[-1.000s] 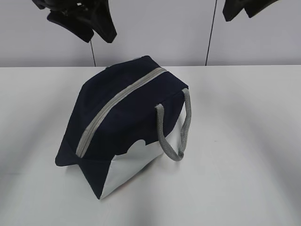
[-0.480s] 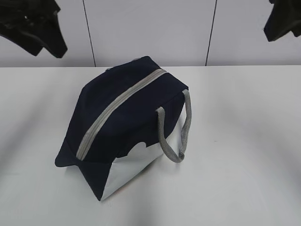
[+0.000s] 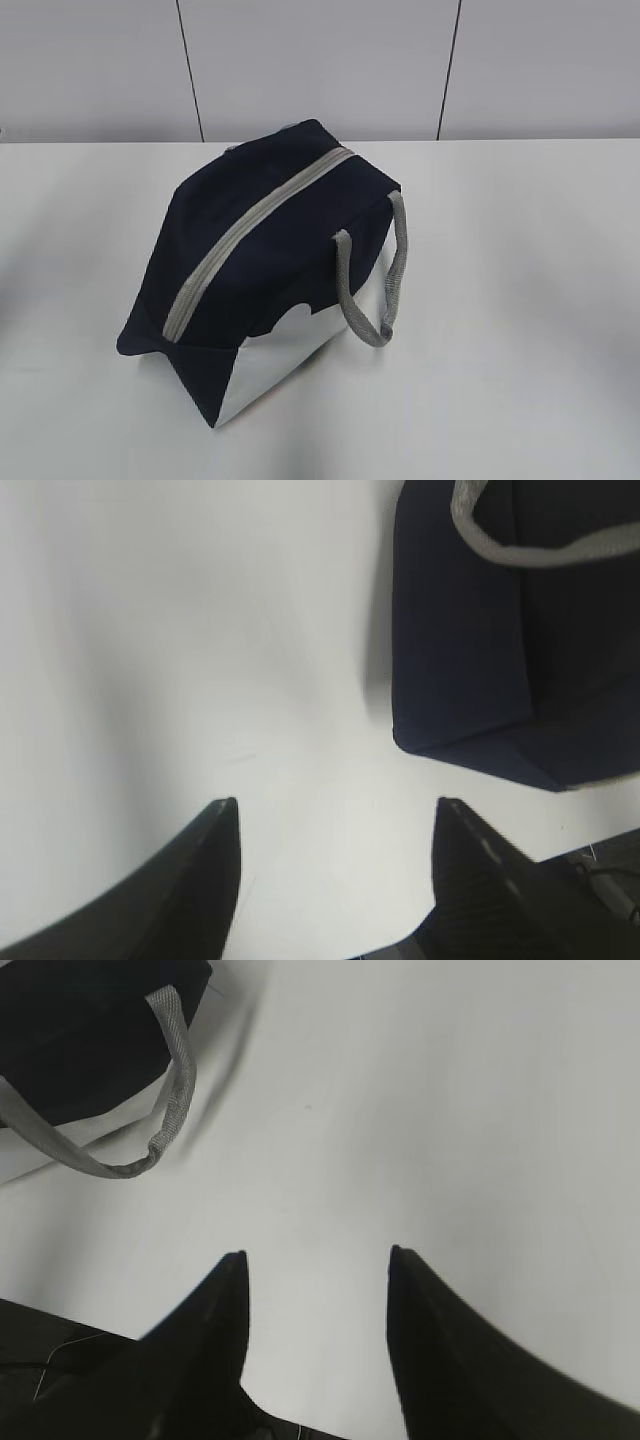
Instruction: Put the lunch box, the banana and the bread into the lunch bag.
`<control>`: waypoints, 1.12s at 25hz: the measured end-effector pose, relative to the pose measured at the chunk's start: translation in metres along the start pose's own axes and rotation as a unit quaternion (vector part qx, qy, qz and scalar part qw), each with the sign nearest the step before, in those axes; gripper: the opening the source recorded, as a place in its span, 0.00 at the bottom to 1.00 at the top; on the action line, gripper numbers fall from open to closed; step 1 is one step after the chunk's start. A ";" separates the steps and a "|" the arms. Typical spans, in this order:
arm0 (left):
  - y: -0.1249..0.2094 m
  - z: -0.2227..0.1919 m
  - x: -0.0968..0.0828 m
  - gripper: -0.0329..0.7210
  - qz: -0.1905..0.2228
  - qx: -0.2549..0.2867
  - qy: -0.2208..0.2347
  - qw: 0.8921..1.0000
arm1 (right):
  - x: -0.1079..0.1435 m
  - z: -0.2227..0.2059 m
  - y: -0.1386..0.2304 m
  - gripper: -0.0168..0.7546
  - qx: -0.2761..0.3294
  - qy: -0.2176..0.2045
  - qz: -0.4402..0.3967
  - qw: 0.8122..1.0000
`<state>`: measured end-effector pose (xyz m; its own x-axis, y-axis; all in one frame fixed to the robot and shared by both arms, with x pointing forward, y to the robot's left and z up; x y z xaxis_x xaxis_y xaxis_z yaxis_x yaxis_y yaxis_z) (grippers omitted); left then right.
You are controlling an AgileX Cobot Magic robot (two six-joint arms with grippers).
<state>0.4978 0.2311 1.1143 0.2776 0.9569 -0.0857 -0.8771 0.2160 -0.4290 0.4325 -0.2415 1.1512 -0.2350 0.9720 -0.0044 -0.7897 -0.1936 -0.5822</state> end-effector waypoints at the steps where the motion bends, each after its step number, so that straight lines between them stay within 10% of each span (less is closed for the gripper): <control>1: 0.008 0.004 -0.001 0.64 0.000 -0.003 0.000 1.000 | -0.001 0.005 0.006 0.48 -0.006 0.000 0.000 1.000; 28: 0.215 0.067 -0.013 0.59 -0.003 -0.204 -0.001 0.979 | -0.015 0.054 0.186 0.48 -0.178 -0.007 0.012 0.984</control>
<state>0.2792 0.2783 1.0829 0.2806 0.9564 -0.0806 -0.6454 0.1258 -0.7534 0.2588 -0.2990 1.0869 -0.2618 0.9651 -0.0116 -0.5364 -0.1555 -0.8295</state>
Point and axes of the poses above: a point on each arm's last joint axis where the gripper is mounted, z pointing back along that axis away from the gripper, x along the wrist's bending axis when the last joint is at zero, y = z × x, the point moved 4 cm from there along -z, pointing out along that axis toward the gripper
